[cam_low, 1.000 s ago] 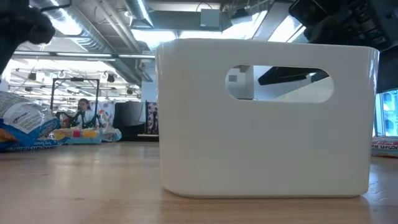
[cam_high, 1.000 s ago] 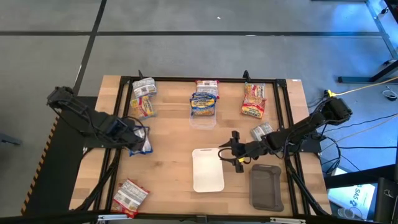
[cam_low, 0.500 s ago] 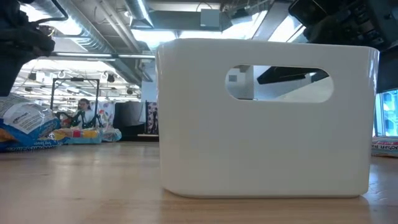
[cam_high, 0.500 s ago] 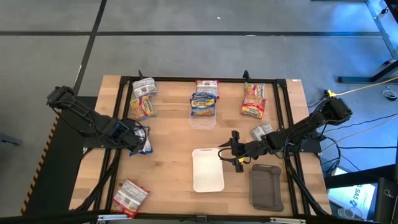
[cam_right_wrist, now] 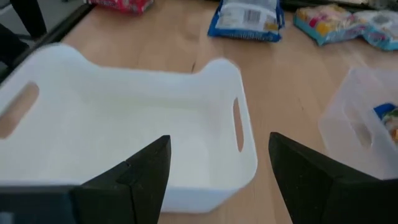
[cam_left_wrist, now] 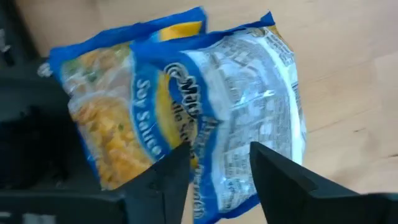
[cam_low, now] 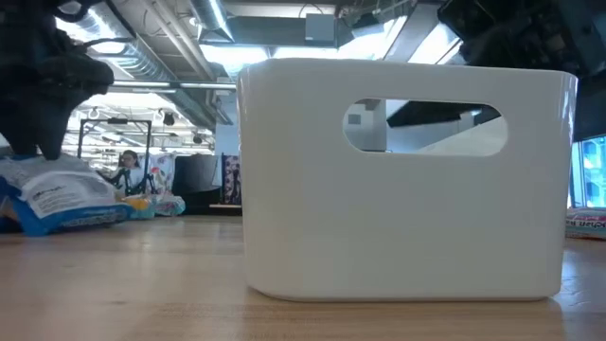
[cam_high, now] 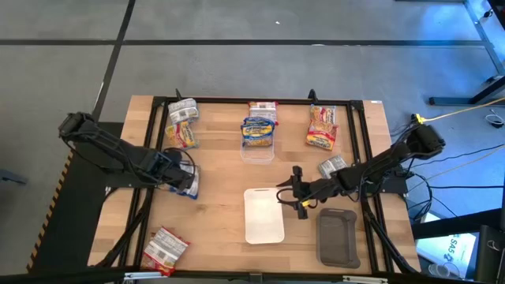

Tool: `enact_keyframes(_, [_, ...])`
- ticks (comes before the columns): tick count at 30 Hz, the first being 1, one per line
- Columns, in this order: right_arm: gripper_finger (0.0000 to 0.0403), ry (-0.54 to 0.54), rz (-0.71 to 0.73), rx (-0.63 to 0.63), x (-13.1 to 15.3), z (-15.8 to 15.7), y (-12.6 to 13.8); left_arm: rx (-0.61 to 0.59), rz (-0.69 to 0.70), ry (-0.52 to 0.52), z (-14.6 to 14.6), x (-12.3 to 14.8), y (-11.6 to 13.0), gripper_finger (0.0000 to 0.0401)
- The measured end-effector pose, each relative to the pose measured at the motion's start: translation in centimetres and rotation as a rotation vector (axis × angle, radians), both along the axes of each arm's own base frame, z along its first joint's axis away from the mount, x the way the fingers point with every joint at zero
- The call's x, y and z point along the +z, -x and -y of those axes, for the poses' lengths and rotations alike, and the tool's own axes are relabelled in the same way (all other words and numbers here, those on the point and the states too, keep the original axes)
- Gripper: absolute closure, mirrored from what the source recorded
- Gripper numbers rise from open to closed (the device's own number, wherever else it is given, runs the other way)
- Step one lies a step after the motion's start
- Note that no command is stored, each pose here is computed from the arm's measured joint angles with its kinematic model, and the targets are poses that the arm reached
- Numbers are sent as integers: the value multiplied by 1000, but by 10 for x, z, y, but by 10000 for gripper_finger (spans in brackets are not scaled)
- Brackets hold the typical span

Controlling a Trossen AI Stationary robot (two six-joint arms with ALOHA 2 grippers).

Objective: Sort Maruchan noodles
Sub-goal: Put the blue noodle pack into the transparent bin

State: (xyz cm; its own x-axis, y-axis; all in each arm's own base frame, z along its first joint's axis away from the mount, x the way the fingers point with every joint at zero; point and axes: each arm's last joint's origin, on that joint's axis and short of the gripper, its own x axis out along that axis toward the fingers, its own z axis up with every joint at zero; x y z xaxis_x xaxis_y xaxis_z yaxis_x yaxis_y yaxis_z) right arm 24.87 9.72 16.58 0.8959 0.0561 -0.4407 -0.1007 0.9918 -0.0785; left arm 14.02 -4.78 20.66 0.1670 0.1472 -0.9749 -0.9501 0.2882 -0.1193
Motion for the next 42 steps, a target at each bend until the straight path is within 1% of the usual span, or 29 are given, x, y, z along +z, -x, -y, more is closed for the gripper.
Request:
enact_keyframes(7, [155, 7, -24, -1, -9, -1, -3, -54, 7, -17, -5, -6, -15, 331])
enact_keyframes(10, [155, 1, -10, -1, -8, -1, -3, -64, -39, -30, -8, -11, -19, 345])
enact_keyframes(13, [155, 3, -14, 0, -8, -1, -3, -90, -64, -30, -11, -16, -25, 348])
enact_keyframes(16, [155, 4, -16, 1, -8, -1, -3, -118, -49, -32, -13, -20, -33, 354])
enact_keyframes(20, [155, 3, -13, 1, -8, -1, -3, -175, 7, -13, -15, -23, -45, 393])
enact_keyframes(24, [155, 4, -16, 1, -8, -1, -3, -245, 70, -32, -17, -22, -53, 400])
enact_keyframes(27, [155, 4, -15, 2, -8, -1, -3, -310, 143, -75, -16, -19, -61, 400])
enact_keyframes(31, [155, 4, -11, -1, -8, -1, -3, -422, 230, -139, -15, -8, -72, 400])
enact_keyframes(37, [155, 10, 43, -53, -3, 0, -5, -585, 316, -230, -13, 1, -83, 401])
enact_keyframes(42, [155, 22, 110, -112, 3, 1, -7, -664, 364, -294, -12, 5, -89, 401])
